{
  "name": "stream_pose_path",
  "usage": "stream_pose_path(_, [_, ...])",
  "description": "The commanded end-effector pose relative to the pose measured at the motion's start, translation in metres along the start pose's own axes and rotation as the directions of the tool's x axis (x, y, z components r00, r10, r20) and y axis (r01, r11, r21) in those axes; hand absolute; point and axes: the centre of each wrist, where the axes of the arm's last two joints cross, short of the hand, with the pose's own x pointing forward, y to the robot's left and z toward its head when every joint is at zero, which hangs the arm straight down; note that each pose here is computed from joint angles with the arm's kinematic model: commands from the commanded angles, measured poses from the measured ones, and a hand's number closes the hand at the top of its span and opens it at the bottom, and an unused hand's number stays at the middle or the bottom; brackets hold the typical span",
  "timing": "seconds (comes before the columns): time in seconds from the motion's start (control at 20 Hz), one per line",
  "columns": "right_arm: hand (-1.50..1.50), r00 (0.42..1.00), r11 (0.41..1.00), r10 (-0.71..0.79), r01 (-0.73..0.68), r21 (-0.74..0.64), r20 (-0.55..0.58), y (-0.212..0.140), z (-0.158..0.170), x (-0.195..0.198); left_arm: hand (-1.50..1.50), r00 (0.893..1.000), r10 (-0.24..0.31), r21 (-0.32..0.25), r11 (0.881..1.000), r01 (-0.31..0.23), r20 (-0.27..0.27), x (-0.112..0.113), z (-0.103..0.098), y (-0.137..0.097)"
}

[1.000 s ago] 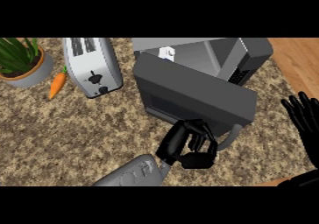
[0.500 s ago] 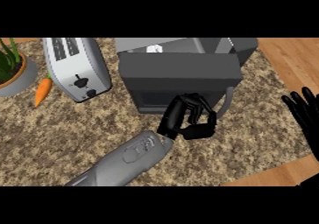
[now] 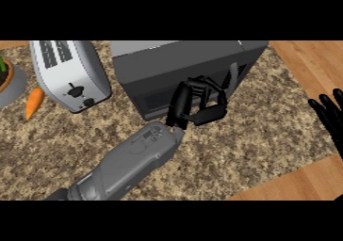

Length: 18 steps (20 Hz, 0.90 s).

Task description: Pick up the milk, place it into the microwave and close the microwave

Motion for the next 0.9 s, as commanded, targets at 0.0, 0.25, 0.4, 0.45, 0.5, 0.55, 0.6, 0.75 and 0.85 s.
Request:
stream_pose_path(0.0, [-1.5,1.0,1.0,-0.015,0.015,0.02,-0.006,-0.002,-0.002,0.005,1.5,0.998,0.021,0.044,0.999,-0.023,0.051,0.014,-0.02,0.004])
stream_pose_path(0.25, [-1.5,1.0,0.999,0.008,-0.008,0.037,0.023,-0.006,-0.015,0.018,1.5,0.997,0.044,0.058,0.997,-0.048,0.064,0.006,-0.019,0.009])
stream_pose_path(0.4, [-1.5,1.0,0.998,-0.001,0.0,0.067,0.022,-0.003,-0.017,0.02,1.5,0.996,0.062,0.053,0.996,-0.066,0.067,0.007,-0.019,0.008])
stream_pose_path(0.45, [-1.5,1.0,0.998,0.0,-0.001,0.063,0.021,-0.005,-0.018,0.021,1.5,0.996,0.055,0.068,0.996,-0.06,0.072,0.005,-0.019,0.01])
stream_pose_path(0.5, [-1.5,1.0,0.998,-0.004,0.003,0.055,0.025,-0.007,-0.017,0.022,1.5,0.996,0.061,0.063,0.996,-0.065,0.07,0.007,-0.022,0.009])
stream_pose_path(0.55, [-1.5,0.999,0.999,-0.001,-0.001,0.037,0.033,-0.009,-0.017,0.023,1.5,0.995,0.063,0.063,0.996,-0.067,0.078,0.005,-0.021,0.01])
stream_pose_path(0.6, [-1.5,1.0,0.998,-0.014,0.013,0.056,0.027,-0.006,-0.017,0.023,1.5,0.995,0.064,0.069,0.995,-0.07,0.078,0.004,-0.02,0.01])
stream_pose_path(0.75, [-1.5,1.0,0.998,-0.012,0.011,0.067,0.016,-0.005,-0.021,0.026,1.5,0.995,0.055,0.068,0.996,-0.06,0.086,0.0,-0.018,0.011])
stream_pose_path(0.85, [-1.5,1.0,0.998,-0.014,0.012,0.054,0.024,-0.009,-0.02,0.028,1.5,0.995,0.058,0.086,0.994,-0.066,0.087,0.0,-0.02,0.012])
